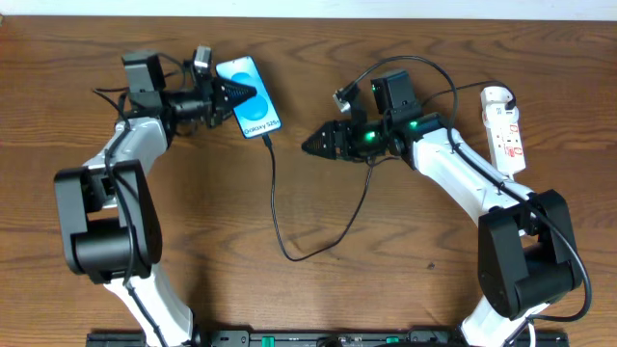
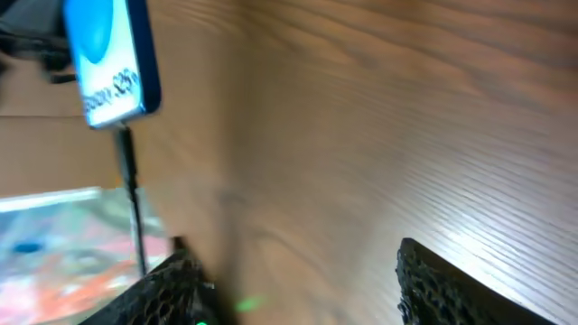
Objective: Plug charger to phone and switch on socket
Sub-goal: 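Lower the phone flat onto the table with left gripper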
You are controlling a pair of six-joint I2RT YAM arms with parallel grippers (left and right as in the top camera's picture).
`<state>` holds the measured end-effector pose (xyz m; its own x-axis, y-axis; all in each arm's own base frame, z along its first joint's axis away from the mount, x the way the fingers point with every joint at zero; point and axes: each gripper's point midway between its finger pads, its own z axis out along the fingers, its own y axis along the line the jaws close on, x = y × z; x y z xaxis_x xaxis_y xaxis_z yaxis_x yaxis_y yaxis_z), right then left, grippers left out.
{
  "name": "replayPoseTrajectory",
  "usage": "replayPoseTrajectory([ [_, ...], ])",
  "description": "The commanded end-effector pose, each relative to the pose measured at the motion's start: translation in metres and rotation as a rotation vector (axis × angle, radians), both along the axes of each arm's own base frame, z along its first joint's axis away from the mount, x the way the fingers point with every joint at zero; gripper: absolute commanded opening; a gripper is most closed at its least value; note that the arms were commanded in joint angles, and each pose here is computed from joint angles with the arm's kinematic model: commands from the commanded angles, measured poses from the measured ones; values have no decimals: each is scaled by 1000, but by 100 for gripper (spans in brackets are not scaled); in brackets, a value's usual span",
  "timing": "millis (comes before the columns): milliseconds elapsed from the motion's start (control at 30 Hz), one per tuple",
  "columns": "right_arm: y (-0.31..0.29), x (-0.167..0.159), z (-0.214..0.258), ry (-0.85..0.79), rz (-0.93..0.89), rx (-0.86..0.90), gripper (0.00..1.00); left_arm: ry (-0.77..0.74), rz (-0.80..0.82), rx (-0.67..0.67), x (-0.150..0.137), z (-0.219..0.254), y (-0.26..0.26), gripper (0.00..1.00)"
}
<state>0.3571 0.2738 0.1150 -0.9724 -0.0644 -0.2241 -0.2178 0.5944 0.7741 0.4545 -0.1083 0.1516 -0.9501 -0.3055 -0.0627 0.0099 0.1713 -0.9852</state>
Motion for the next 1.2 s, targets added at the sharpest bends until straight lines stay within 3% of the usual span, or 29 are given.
replayPoseTrajectory([
  [0, -18, 15, 7, -142, -25, -145, 67, -41, 42, 98, 7, -23, 7, 7],
  [300, -52, 9, 24, -200, -70, -333, 69, 100, 61, 437, -19, -98, 20, 7],
  [467, -64, 5, 32, -216, -102, -390, 70, 150, 26, 553, -34, -119, 19, 7],
  [967, -79, 3, 36, -213, -135, -436, 65, 268, 29, 684, -57, -148, 32, 9],
  [1167, -79, 3, 36, -213, -135, -436, 65, 276, 28, 687, -59, -149, 33, 29],
])
